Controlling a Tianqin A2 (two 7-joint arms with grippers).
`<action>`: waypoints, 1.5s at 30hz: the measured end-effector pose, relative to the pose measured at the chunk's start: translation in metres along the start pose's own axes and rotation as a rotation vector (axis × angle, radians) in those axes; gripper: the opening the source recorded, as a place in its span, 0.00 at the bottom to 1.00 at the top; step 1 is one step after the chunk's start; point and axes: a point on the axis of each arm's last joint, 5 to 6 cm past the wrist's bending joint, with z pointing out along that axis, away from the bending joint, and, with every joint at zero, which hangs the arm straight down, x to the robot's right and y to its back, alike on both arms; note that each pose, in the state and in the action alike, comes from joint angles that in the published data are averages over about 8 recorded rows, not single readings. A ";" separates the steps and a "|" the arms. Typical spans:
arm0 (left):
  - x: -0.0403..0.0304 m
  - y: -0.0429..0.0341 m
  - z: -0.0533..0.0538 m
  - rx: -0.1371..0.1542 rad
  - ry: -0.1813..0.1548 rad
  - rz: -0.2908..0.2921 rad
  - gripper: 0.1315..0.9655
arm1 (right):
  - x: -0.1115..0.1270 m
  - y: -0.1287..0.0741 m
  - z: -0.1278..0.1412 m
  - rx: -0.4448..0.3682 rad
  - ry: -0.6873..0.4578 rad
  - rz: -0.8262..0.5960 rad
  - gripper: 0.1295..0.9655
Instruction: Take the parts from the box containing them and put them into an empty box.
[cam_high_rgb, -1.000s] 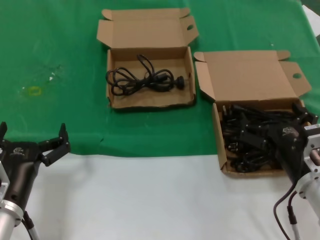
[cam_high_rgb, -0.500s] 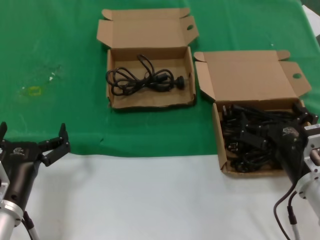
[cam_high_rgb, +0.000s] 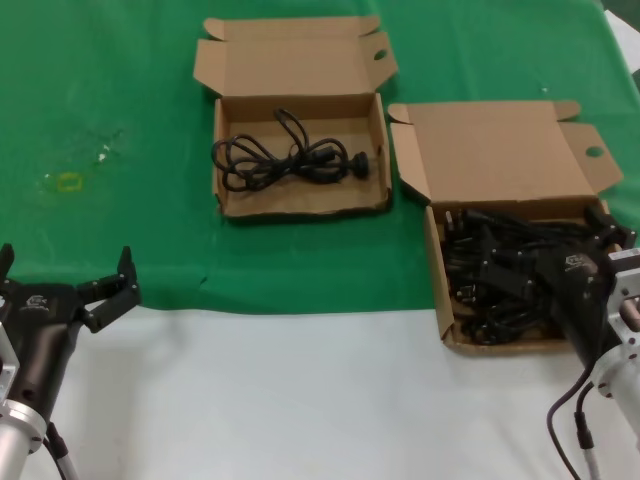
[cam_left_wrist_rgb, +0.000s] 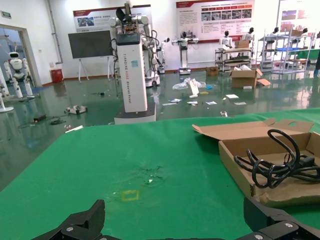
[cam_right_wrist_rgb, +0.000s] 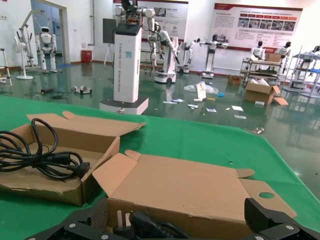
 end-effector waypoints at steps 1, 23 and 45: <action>0.0000 0.0000 0.000 0.000 0.000 0.000 1.00 | 0.000 0.000 0.000 0.000 0.000 0.000 1.00; 0.0000 0.0000 0.000 0.000 0.000 0.000 1.00 | 0.000 0.000 0.000 0.000 0.000 0.000 1.00; 0.0000 0.0000 0.000 0.000 0.000 0.000 1.00 | 0.000 0.000 0.000 0.000 0.000 0.000 1.00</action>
